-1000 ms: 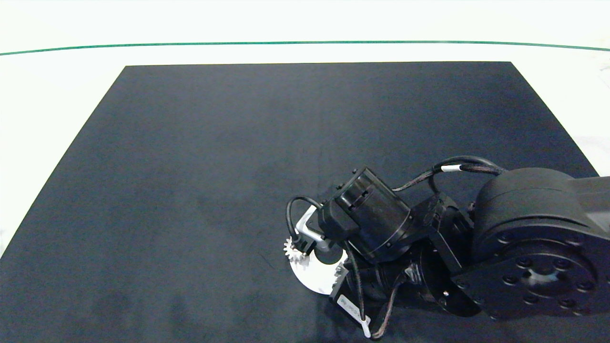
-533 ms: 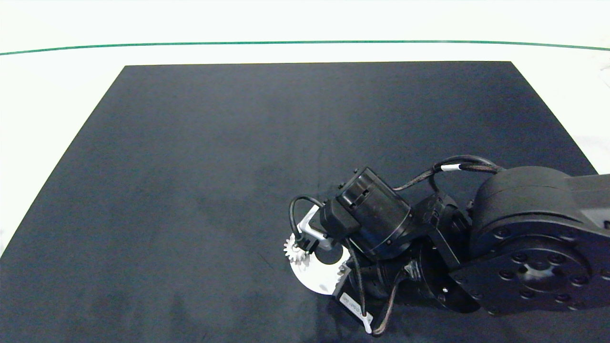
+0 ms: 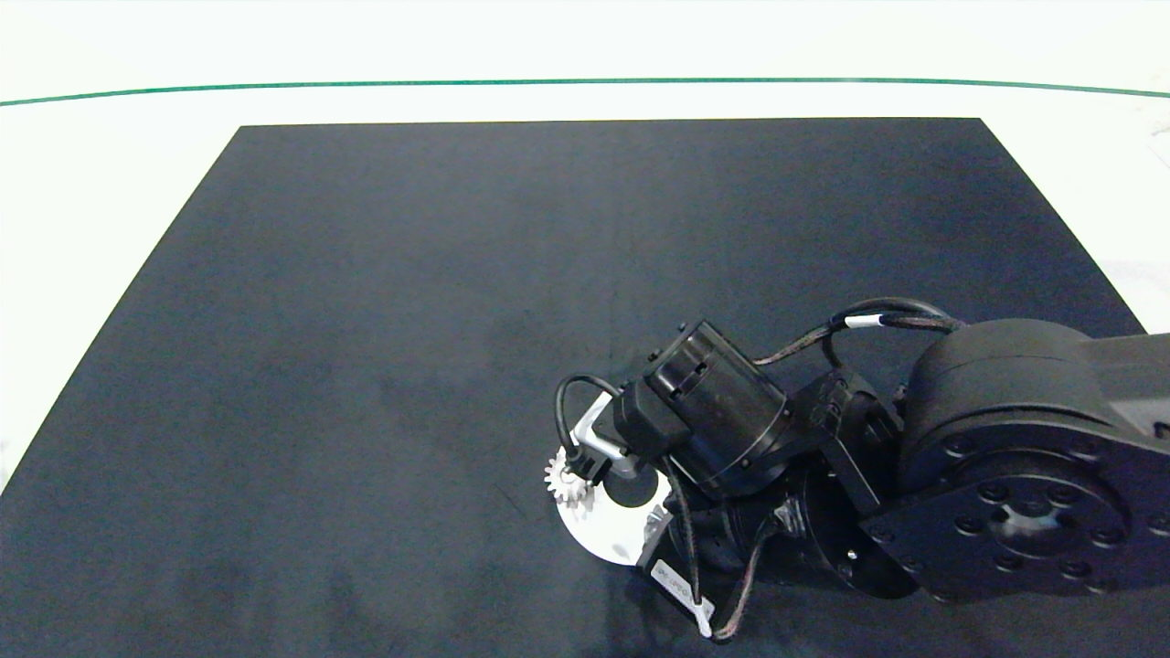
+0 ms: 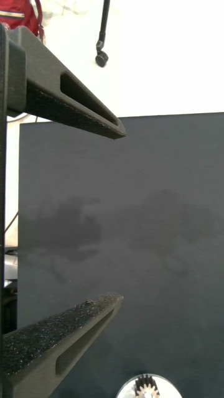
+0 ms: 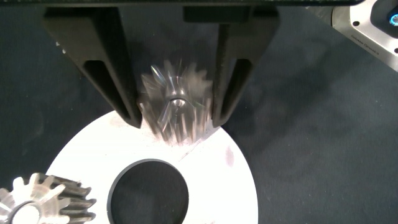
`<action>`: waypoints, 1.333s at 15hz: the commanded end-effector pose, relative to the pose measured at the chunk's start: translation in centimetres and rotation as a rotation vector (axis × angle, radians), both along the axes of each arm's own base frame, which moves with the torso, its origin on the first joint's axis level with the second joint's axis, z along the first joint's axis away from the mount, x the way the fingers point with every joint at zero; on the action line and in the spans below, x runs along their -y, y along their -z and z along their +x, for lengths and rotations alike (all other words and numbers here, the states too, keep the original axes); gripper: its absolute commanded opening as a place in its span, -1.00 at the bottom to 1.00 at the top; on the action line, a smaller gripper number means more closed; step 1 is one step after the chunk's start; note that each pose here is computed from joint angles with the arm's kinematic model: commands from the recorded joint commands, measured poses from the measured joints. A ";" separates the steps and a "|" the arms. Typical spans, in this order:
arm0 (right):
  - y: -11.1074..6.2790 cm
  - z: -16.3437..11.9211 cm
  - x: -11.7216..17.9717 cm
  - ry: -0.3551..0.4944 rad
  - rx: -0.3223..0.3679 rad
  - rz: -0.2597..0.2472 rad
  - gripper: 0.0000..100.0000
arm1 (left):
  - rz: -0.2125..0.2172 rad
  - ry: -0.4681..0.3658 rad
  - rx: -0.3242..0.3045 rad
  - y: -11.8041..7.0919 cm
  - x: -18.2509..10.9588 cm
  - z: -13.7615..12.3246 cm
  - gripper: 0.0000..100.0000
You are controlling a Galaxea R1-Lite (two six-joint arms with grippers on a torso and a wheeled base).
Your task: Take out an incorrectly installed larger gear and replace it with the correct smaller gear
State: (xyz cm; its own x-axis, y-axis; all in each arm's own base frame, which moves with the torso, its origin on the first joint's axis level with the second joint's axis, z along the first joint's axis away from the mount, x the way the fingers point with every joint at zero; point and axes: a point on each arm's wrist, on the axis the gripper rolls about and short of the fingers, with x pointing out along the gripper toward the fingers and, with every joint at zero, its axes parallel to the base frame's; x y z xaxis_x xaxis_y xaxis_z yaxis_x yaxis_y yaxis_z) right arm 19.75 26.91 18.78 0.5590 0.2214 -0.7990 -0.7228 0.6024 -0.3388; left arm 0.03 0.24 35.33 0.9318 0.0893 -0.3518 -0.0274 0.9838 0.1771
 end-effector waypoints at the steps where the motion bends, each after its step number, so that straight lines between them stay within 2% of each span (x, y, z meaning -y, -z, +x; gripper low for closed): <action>1: -0.1 0.0 0.0 -0.001 0.003 0.000 1.00 | 0.001 -0.001 -0.007 0.1 0.0 0.0 1.00; 3: -0.6 -0.1 0.3 0.005 0.010 0.014 1.00 | -0.001 0.000 -0.002 0.0 0.0 0.0 1.00; 4: -1.5 -0.2 1.0 0.015 0.024 0.034 1.00 | -0.001 0.000 0.003 -0.1 0.0 -0.1 1.00; 5: -2.8 -0.9 2.1 0.024 0.045 0.068 1.00 | -0.001 0.000 0.007 -0.1 0.0 -0.3 1.00; 7: -5.6 -1.9 4.7 0.094 0.108 0.150 1.00 | -0.002 0.005 0.024 0.0 0.0 -0.8 1.00; 8: -6.7 -2.6 6.2 0.134 0.147 0.176 1.00 | -0.011 0.019 0.057 -0.2 0.0 -1.2 1.00; 10: -8.5 -4.7 9.5 0.189 0.234 0.209 1.00 | -0.076 -0.022 0.126 -0.3 0.0 -1.7 1.00; 12: -10.0 -6.6 12.8 0.262 0.318 0.247 1.00 | -0.078 -0.041 0.173 -0.4 0.0 -3.0 1.00; 13: -10.6 -7.4 14.5 0.304 0.359 0.265 1.00 | -0.063 -0.030 0.224 -0.7 -0.1 -3.9 1.00; 14: -11.1 -8.1 16.5 0.366 0.402 0.282 1.00 | -0.022 -0.016 0.261 -0.8 -0.1 -4.6 1.00; 15: -11.3 -8.7 18.3 0.443 0.446 0.283 1.00 | -0.003 -0.019 0.297 -0.9 -0.1 -5.5 1.00; 17: -11.4 -9.4 20.8 0.627 0.549 0.238 1.00 | -0.002 -0.017 0.381 -1.1 -0.1 -6.9 1.00; 18: -11.6 -9.9 22.4 0.780 0.644 0.220 1.00 | -0.005 -0.022 0.443 -1.4 -0.1 -7.4 1.00; 19: -11.8 -10.8 23.2 0.823 0.694 0.248 1.00 | -0.002 -0.036 0.469 -1.6 0.1 -7.8 1.00; 20: -12.2 -12.3 24.5 0.868 0.753 0.298 1.00 | 0.001 -0.055 0.489 -1.4 0.2 -8.4 1.00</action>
State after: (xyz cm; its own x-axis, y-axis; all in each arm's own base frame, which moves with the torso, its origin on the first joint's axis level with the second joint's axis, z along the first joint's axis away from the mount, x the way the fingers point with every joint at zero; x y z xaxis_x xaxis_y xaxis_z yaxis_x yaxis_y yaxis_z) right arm 10.57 5.21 30.41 0.9222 -0.2667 -0.2800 0.1609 0.9231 -0.3494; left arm -7.20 0.18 37.03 0.9876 0.1245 0.0956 -0.1368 0.9814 0.1349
